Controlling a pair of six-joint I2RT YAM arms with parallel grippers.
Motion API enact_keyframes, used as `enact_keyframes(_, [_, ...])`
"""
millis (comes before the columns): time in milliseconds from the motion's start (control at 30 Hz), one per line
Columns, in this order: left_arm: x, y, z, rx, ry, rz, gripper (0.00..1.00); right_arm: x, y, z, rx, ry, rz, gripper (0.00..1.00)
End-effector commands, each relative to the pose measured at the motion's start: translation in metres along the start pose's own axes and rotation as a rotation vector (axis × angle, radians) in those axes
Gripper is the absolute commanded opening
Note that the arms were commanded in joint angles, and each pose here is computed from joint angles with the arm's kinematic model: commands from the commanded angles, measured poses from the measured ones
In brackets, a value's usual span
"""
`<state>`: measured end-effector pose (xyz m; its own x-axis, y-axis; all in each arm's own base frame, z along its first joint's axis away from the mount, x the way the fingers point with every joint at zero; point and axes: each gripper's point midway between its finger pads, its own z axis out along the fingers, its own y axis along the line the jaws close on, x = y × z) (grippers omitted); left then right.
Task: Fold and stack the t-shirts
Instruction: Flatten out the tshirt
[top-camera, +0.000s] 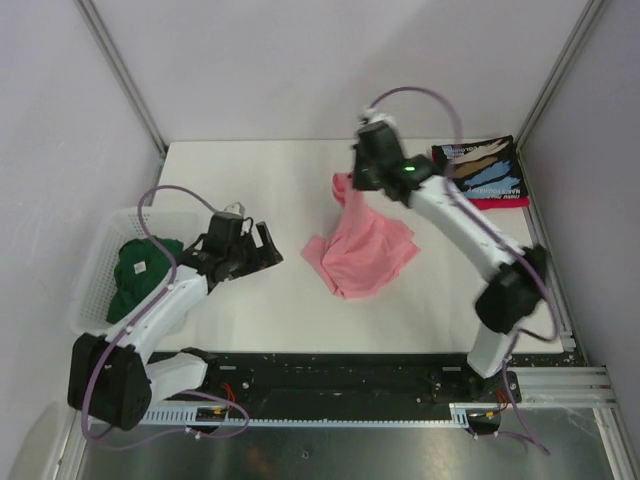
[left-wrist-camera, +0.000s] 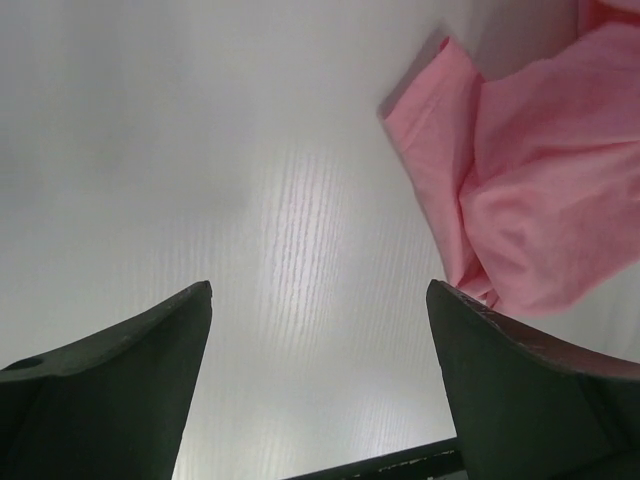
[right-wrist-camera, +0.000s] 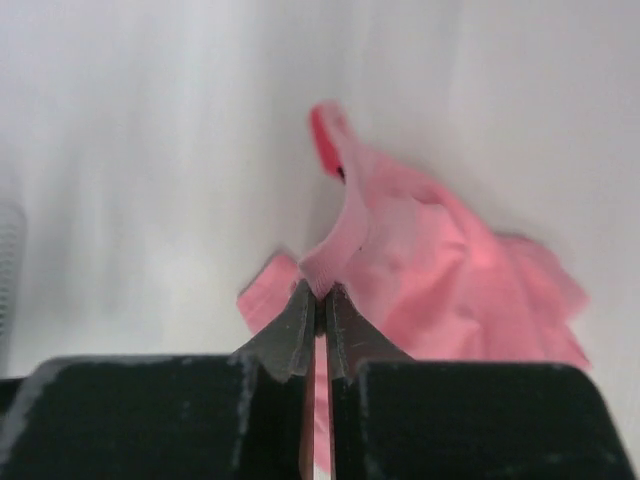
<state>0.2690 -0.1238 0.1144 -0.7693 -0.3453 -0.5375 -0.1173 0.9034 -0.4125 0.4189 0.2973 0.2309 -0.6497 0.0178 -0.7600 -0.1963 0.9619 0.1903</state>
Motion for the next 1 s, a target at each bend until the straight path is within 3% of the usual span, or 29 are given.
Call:
enact_keyframes(0, [-0.004,-0.030,0.016,0.082,0.001,0.004,0.92,-0.025,-0.060,-0.065,-0.006,-0.099,0.172,0.00])
enact_keyframes(133, [0.000,-0.044,0.038,0.081,0.041,0.027,0.90,0.017,-0.126,-0.085,0.050,-0.056,0.291,0.00])
enact_keyframes(300, [-0.011,-0.062,0.066,0.059,0.058,0.065,0.84,0.057,-0.166,-0.091,0.108,-0.009,0.352,0.00])
enact_keyframes(567, [-0.041,-0.087,0.105,0.008,0.029,0.197,0.73,0.089,-0.181,-0.087,0.130,0.037,0.385,0.00])
enact_keyframes(967, [-0.038,-0.102,0.155,-0.035,0.095,0.309,0.55,0.097,-0.185,-0.085,0.135,0.046,0.392,0.00])
